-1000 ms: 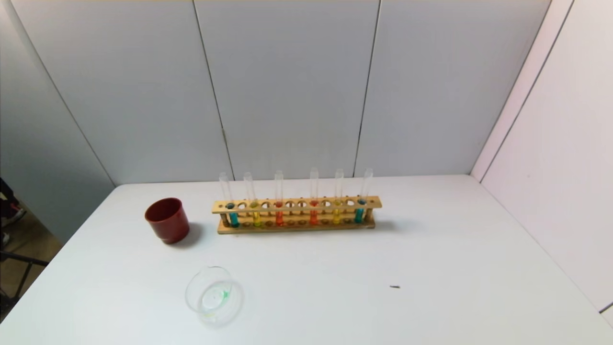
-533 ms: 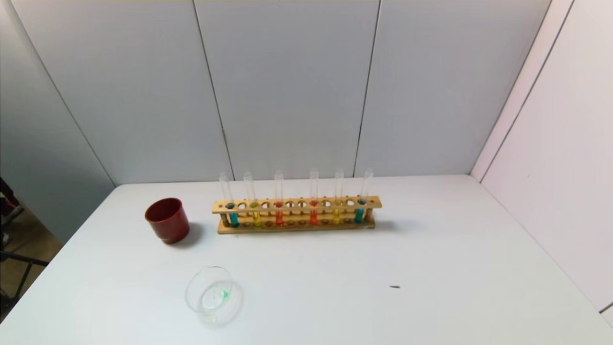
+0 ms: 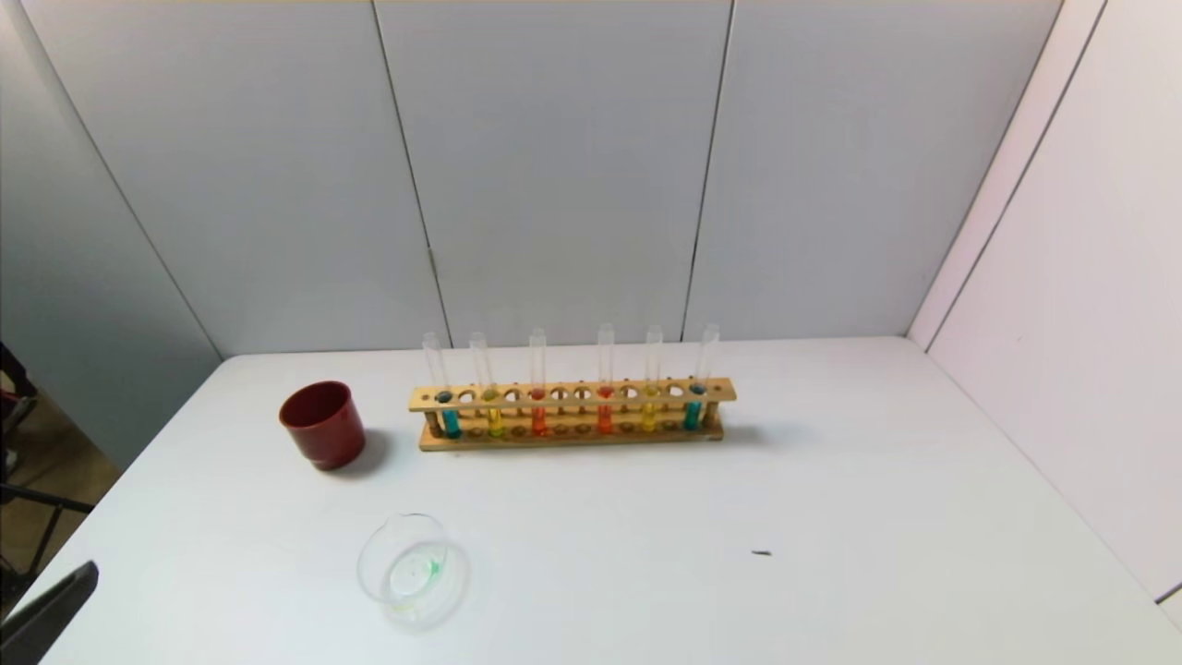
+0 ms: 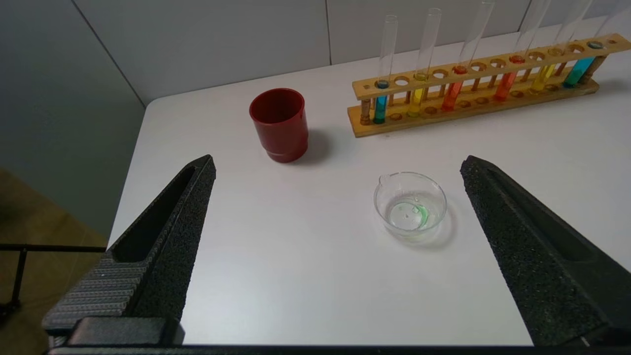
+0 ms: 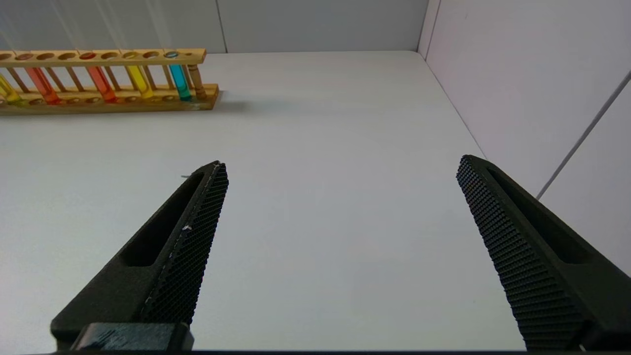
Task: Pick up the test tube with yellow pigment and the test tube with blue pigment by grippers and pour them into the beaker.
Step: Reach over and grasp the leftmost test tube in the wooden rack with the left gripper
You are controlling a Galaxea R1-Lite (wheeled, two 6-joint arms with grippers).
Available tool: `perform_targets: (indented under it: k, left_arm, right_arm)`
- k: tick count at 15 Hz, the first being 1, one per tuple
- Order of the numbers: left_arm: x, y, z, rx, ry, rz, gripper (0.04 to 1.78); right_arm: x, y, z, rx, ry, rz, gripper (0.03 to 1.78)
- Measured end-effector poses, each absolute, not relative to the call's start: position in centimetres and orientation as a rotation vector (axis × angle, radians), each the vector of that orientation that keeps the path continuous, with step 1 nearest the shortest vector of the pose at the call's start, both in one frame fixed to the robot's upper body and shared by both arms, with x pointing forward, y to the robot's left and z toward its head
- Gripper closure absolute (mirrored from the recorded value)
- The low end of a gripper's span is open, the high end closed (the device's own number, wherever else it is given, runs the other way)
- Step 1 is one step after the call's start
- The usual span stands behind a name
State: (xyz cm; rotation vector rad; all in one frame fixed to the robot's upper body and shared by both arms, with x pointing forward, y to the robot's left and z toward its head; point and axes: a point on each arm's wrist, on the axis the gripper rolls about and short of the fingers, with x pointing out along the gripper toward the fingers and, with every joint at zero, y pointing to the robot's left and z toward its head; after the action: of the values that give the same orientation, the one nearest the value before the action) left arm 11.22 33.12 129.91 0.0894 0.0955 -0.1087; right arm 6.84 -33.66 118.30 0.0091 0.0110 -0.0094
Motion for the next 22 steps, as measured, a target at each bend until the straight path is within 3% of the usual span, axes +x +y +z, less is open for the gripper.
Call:
perform_targets:
  k: [4, 9, 22]
  left_arm:
    - [16.9, 33.1, 132.4, 0.083, 0.096, -0.117, 0.07]
    - [23.8, 31.8, 132.4, 0.067, 0.159, -0.203, 0.07]
    - [38.6, 27.8, 126.0, 0.065, 0.236, -0.207, 0.07]
  right_arm:
    - [6.8, -33.7, 118.3, 0.009, 0.011, -0.009, 0.11]
    - [6.8, -33.7, 118.3, 0.009, 0.011, -0.009, 0.11]
    - [6.8, -33.7, 118.3, 0.009, 0.011, -0.009, 0.11]
